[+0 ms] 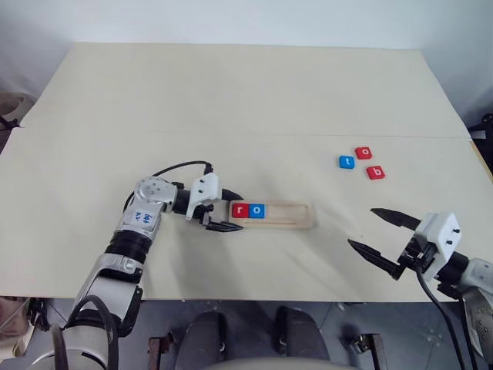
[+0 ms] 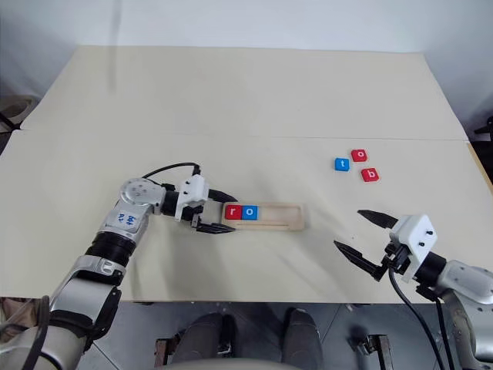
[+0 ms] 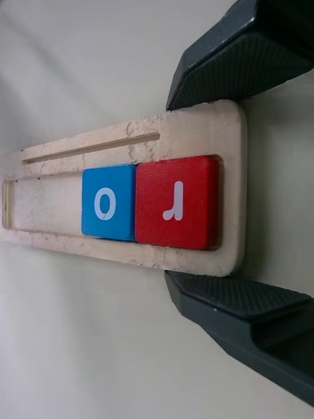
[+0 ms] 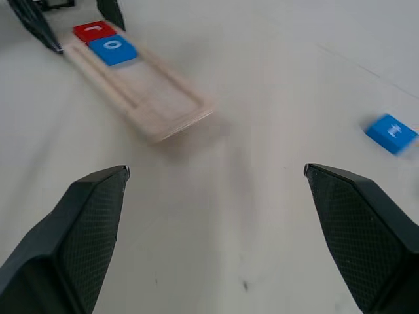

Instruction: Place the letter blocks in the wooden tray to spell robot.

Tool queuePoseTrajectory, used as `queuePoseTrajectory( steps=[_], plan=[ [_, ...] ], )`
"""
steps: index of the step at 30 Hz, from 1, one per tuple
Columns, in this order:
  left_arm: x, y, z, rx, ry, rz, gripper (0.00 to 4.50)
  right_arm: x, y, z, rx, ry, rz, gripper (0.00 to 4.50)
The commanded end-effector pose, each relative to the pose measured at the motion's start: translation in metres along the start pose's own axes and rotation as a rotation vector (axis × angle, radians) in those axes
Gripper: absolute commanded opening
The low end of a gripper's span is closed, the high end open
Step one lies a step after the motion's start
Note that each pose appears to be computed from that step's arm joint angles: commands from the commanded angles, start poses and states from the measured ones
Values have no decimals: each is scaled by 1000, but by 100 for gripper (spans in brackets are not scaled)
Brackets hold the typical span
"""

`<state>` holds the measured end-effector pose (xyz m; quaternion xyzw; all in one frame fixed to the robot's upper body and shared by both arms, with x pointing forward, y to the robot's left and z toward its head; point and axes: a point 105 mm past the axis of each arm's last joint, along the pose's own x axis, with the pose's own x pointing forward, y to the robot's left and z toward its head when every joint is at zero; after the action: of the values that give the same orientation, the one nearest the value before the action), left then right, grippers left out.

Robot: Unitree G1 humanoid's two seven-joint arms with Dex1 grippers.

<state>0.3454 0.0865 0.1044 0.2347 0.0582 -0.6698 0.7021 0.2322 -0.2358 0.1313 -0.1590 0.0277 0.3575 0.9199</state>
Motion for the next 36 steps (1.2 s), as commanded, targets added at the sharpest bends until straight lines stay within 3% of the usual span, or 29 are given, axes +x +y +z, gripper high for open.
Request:
queuePoseTrajectory(
  steps=[1,9,12,15,20,24,27,31,36],
  plan=[
    [4,6,0,4,22,18,339,-6,-1,14,-41,-46,-38,450],
    [14,8,1,-21,8,8,339,-16,1,10,-26,-29,-85,450],
    [13,9,8,-25,-41,12,441,-19,1,8,-16,-20,-104,450],
    [6,14,19,8,-110,55,446,-23,0,6,-7,-14,-142,450],
    [-39,18,44,100,-307,144,446,-42,-6,1,28,-19,-289,450],
    [-84,16,39,55,-319,258,446,-66,-15,-13,98,-15,-470,450],
    [-104,1,26,40,-275,311,446,-72,-15,-22,99,-8,-509,450],
    [-114,-14,21,31,-267,363,446,-63,-25,-22,103,-60,-548,450],
    [-111,-25,25,-6,-282,372,446,-21,-51,-11,127,-71,-503,450]
  ],
)
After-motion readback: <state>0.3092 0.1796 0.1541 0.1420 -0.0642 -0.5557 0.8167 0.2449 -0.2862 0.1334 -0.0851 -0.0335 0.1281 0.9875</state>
